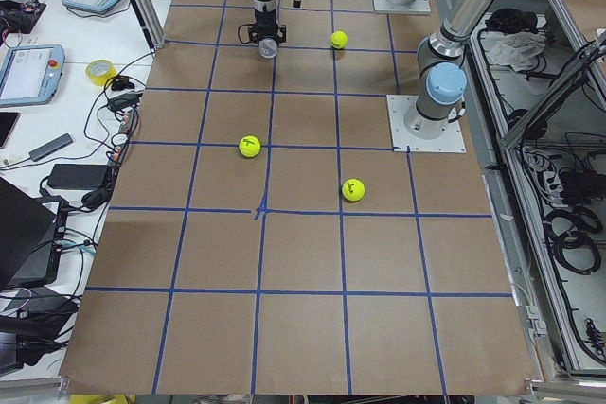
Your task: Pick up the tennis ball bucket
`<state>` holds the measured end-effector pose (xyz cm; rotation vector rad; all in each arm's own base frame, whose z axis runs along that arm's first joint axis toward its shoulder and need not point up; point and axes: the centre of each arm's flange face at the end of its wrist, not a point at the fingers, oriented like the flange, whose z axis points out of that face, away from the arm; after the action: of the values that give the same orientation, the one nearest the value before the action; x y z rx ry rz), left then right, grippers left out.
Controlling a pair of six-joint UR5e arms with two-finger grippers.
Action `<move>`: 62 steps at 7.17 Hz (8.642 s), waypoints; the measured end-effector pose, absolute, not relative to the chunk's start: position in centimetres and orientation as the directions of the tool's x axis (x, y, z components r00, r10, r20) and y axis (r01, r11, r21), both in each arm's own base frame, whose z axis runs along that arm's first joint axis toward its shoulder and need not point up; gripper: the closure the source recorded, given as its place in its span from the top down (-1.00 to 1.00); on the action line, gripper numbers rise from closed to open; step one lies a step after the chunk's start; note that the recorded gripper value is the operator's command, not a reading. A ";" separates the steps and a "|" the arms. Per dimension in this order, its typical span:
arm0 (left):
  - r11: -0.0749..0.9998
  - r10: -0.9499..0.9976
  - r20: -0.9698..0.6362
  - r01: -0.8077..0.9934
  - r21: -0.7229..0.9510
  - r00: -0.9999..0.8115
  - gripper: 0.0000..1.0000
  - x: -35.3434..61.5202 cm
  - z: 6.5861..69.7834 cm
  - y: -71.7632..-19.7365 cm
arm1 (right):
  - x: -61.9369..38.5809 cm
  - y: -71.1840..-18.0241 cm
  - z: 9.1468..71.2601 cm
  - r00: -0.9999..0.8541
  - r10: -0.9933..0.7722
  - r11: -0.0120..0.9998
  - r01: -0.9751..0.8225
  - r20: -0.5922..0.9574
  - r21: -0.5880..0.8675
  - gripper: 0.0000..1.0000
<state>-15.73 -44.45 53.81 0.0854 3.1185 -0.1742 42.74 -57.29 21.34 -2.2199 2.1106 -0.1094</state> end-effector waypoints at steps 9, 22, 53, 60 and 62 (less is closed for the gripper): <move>0.992 0.050 -0.009 0.051 -0.112 -0.999 1.00 -15.7 53.7 -44.7 | 39.7 -59.8 23.7 -0.094 -0.993 0.111 -0.955 -0.073 -0.274 1.00; 0.970 -0.154 0.599 -0.004 0.244 -0.786 1.00 -14.3 21.6 -61.6 | 15.0 -64.7 38.5 -0.535 -0.843 0.526 -0.796 -0.056 -0.301 1.00; 0.952 0.303 -0.074 0.305 -0.011 -0.950 1.00 -33.4 33.3 -62.5 | 11.7 -47.8 55.0 -0.997 -0.077 0.992 -0.079 0.028 -0.099 1.00; 0.937 0.283 -0.066 0.290 -0.195 -0.957 1.00 -31.7 47.8 -57.8 | 11.6 -48.1 54.6 -0.996 -0.085 0.992 -0.088 0.035 -0.092 1.00; 0.950 0.278 -0.065 0.285 -0.130 -0.958 1.00 -29.8 50.3 -52.8 | 11.6 -48.1 54.6 -0.996 -0.084 0.992 -0.087 0.033 -0.092 1.00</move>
<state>-29.79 -52.84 50.28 0.4415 3.0563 -0.2147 11.64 -48.10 54.62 -0.1358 3.1643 -0.1474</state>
